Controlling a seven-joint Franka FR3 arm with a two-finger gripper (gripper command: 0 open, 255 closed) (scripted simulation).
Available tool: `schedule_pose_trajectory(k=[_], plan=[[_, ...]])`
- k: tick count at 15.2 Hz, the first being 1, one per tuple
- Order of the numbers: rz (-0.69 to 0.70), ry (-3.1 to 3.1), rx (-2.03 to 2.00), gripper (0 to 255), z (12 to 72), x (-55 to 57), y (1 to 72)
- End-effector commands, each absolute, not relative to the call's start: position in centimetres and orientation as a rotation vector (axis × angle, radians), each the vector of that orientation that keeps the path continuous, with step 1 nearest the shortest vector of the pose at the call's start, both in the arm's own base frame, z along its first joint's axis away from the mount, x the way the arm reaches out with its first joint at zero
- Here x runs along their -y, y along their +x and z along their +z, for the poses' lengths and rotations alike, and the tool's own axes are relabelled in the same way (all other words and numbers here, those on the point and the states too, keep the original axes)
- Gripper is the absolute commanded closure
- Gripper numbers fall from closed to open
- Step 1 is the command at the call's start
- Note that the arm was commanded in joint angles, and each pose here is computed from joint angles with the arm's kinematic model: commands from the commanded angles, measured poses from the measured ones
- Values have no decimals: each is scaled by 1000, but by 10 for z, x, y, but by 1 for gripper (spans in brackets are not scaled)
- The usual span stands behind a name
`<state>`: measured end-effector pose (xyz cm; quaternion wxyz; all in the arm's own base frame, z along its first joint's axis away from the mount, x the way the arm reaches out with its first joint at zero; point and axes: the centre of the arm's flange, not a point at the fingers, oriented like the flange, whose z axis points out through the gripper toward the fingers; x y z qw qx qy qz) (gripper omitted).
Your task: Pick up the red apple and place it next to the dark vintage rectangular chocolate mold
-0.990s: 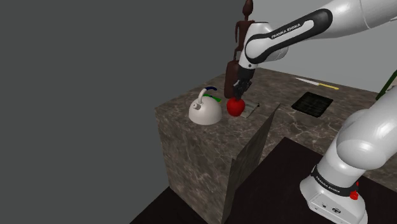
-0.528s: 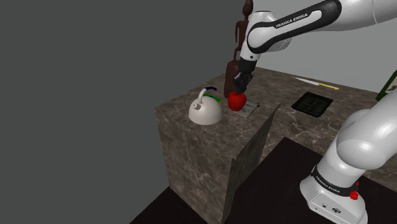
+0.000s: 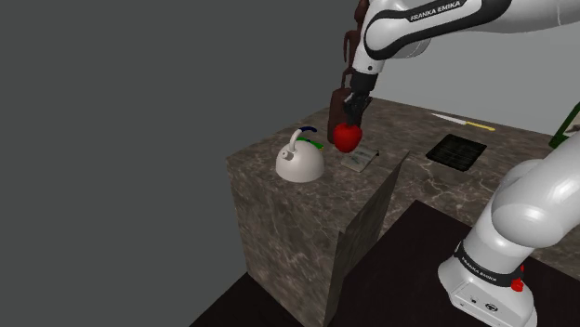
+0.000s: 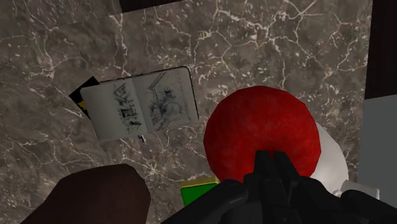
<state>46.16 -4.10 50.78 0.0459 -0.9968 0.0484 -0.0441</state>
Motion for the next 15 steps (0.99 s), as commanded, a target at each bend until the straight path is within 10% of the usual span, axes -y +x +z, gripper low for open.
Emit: schedule_pose_trajectory(k=[1, 15], plan=[[-134, -3043, -148, 255, 518, 41, 461], [-134, -3043, -148, 255, 562, 93, 460]])
